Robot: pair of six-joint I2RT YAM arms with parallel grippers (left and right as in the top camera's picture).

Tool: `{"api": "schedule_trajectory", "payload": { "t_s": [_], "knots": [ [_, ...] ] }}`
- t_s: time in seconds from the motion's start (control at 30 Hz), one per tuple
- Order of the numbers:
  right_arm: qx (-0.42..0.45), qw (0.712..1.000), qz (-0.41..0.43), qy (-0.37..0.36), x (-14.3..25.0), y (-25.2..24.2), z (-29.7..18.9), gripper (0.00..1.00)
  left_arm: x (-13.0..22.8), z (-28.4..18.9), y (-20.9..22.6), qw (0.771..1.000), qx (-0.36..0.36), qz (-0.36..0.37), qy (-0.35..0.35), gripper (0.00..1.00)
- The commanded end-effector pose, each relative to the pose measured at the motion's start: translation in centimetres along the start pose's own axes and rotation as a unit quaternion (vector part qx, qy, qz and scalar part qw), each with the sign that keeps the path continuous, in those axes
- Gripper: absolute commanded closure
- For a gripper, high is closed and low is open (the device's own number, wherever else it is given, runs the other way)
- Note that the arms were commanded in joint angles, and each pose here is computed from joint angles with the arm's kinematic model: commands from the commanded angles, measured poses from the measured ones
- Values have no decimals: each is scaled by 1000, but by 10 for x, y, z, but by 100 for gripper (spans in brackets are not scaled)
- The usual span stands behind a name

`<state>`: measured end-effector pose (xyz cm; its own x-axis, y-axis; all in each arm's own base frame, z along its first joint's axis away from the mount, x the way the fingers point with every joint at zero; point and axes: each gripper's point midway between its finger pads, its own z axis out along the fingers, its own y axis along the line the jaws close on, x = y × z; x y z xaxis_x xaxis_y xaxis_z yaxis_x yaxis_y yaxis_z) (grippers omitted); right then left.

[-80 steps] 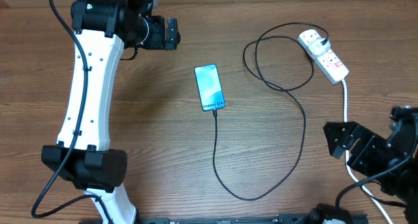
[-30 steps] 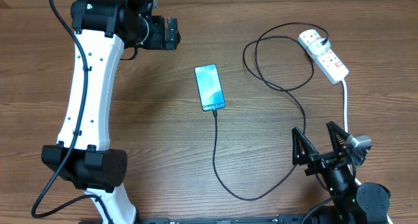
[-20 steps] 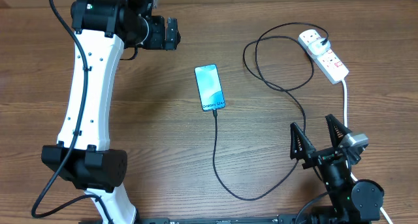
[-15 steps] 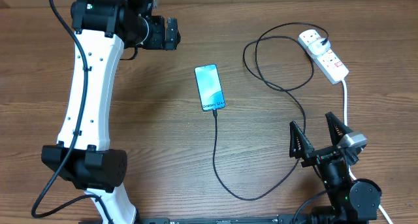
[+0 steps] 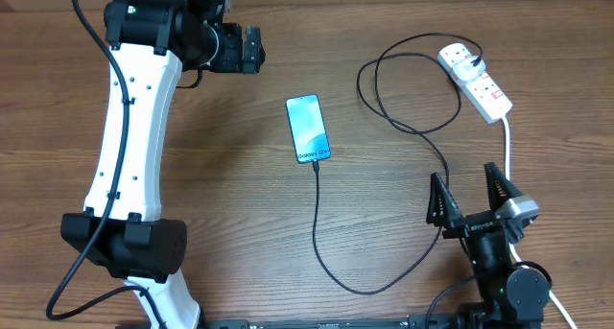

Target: Plug charger to phone and switch on socket

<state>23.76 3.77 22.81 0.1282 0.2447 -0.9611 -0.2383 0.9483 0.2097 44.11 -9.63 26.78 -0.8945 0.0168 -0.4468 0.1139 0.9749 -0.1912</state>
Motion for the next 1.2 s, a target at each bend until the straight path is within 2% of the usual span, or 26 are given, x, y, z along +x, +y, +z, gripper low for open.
{"api": "schedule_trajectory", "payload": {
  "t_s": [0.0,0.27,0.47,0.7,1.17],
  "knots": [
    [5,1000,-6,-13,2,-3,0,0,0,3,1,1000,-3,-5,2,0],
    [11,1000,-13,6,11,-6,0,0,0,3,1,1000,-3,-5,2,0],
    [27,995,-25,94,54,-15,-5,0,0,3,1,1000,-3,-5,2,0],
    [24,991,-86,96,55,-16,-5,0,0,3,1,1000,-3,-5,2,0],
    [37,991,-81,97,55,-20,-5,0,0,3,1,1000,-3,-5,2,0]
  ]
}}
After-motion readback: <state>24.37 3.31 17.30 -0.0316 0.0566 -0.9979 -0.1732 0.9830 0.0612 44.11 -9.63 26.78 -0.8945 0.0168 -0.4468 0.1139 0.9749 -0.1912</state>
